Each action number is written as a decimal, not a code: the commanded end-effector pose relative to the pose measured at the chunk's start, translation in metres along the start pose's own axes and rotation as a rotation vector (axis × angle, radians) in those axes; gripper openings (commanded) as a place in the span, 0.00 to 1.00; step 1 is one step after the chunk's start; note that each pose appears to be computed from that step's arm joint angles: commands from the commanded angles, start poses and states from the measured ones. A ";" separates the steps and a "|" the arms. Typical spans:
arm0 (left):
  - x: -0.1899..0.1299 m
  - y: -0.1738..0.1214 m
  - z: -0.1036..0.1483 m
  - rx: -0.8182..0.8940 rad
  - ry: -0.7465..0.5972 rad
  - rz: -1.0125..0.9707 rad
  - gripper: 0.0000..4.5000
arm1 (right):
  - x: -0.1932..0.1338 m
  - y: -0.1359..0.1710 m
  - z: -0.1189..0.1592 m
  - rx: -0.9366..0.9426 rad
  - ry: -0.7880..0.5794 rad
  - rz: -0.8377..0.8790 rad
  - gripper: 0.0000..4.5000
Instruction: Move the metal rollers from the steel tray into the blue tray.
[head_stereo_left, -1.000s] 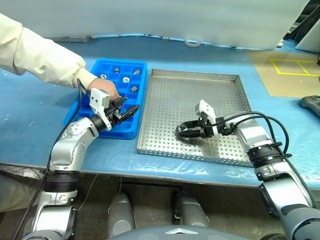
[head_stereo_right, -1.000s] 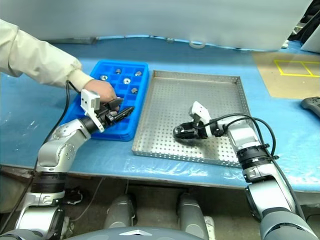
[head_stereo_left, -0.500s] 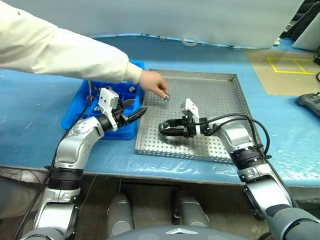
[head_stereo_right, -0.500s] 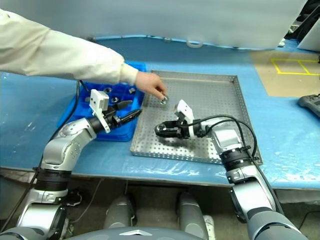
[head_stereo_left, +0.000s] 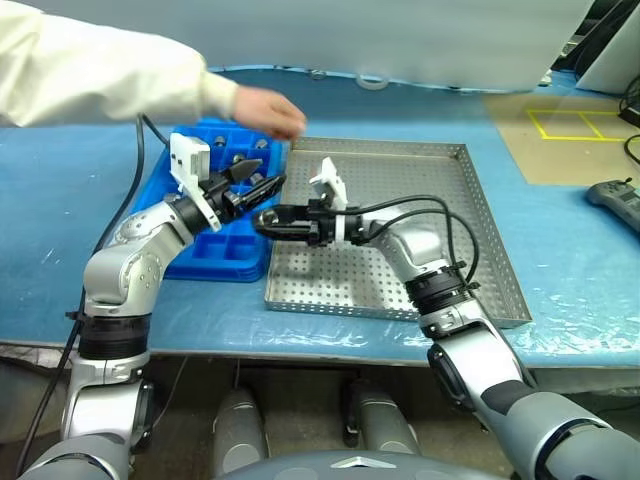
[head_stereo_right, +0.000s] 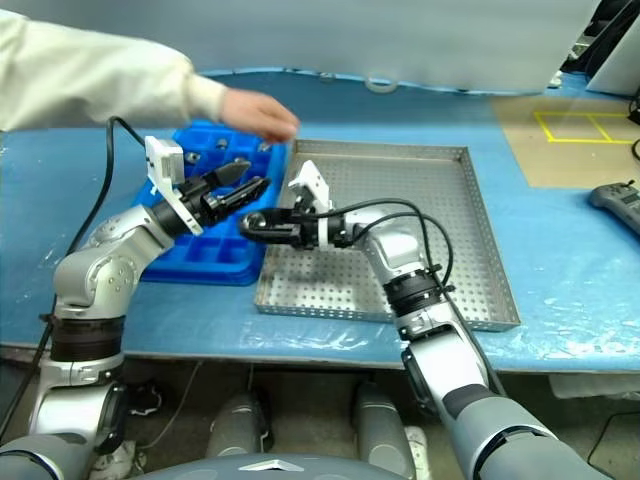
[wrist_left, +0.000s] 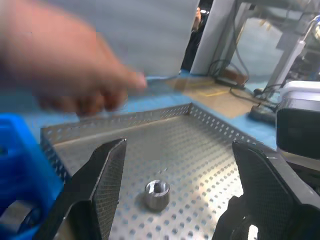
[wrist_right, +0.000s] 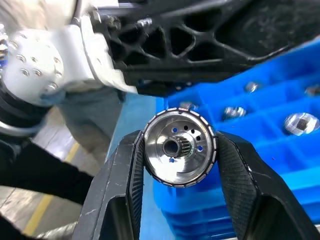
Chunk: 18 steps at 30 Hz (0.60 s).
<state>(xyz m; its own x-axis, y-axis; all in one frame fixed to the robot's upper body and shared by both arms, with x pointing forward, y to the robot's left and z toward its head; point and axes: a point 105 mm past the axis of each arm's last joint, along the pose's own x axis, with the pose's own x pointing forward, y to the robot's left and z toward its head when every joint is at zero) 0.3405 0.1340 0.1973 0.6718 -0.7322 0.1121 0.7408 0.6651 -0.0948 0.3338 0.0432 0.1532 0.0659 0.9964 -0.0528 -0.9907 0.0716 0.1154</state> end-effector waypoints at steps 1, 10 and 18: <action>-0.019 0.002 0.016 0.058 -0.037 0.044 0.81 | 0.030 -0.010 0.012 -0.085 -0.015 -0.101 0.39; -0.050 0.015 0.010 0.106 -0.010 0.195 0.81 | 0.057 -0.037 0.002 -0.241 0.095 -0.308 0.39; -0.058 0.022 0.002 0.125 -0.001 0.285 0.81 | 0.045 -0.058 -0.001 -0.301 0.145 -0.424 0.39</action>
<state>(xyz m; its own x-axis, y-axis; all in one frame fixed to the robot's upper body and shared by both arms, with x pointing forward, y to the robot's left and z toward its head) 0.3194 0.1888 0.1775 0.8389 -0.5423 0.0475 0.5442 0.8372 -0.0546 0.3904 0.0813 0.1286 0.4557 0.8651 -0.2095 -0.8869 0.4213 -0.1895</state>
